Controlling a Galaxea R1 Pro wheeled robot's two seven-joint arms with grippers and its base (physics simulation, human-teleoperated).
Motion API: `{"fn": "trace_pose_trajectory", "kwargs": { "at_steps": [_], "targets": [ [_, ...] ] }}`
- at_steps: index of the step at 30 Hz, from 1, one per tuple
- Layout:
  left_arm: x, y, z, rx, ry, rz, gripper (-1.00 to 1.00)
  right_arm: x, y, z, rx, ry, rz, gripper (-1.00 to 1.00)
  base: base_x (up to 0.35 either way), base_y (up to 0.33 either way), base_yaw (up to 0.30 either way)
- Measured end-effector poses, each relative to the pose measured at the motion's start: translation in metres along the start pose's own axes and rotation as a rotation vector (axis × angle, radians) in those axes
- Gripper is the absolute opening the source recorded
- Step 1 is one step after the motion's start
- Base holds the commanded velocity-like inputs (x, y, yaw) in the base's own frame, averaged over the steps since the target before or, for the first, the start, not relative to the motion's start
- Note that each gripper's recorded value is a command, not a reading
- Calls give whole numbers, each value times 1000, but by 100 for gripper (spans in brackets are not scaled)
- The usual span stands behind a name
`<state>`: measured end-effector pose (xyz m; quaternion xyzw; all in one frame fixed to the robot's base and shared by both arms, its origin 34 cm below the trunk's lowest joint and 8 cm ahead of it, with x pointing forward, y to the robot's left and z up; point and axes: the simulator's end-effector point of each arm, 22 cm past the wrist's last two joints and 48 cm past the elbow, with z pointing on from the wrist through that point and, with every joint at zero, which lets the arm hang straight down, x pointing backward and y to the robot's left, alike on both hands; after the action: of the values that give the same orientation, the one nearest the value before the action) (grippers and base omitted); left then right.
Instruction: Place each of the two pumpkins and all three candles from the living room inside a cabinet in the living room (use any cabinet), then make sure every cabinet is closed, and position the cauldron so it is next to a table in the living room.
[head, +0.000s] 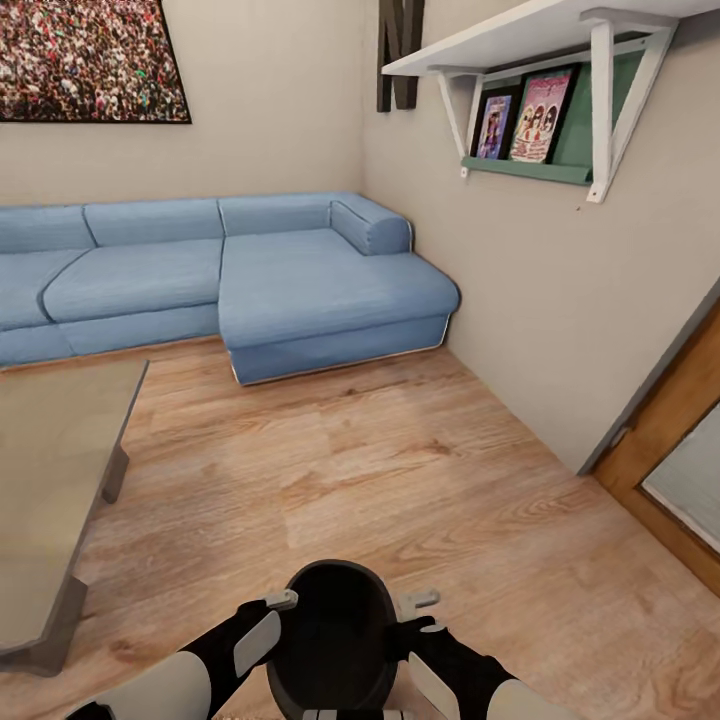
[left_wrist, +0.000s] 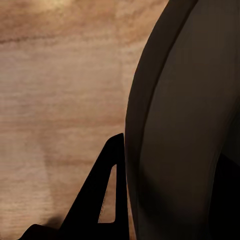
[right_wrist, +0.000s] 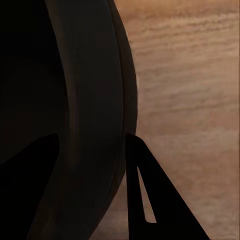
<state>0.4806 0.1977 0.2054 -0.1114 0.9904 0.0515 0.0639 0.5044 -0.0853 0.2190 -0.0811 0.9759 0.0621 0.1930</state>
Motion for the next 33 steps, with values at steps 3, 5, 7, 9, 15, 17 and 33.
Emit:
{"fn": "trace_pose_trajectory", "kwargs": {
  "at_steps": [3,5,7,9,15,17,33],
  "targets": [
    [0,0,0,0,0,0,-100,0,0,0,0,0,0,-100,21,13,288],
    [0,-1,0,-2,-1,1,-100,0,-1,0,-1,0,0,-100,102,106,288],
    [0,0,0,-1,0,0,-100,0,-1,0,0,0,0,-100,101,100,216],
    [1,2,1,4,3,-3,-100,0,2,0,5,2,2,-100,38,32,61],
    [1,0,0,1,2,-1,-100,1,0,0,4,2,2,-100,4,3,6],
    [1,0,0,1,2,-1,-100,1,0,0,4,2,3,-100,0,0,0],
    [0,-1,-1,-2,-2,4,-100,0,-1,0,1,-3,4,-100,139,129,251]
  ]
}}
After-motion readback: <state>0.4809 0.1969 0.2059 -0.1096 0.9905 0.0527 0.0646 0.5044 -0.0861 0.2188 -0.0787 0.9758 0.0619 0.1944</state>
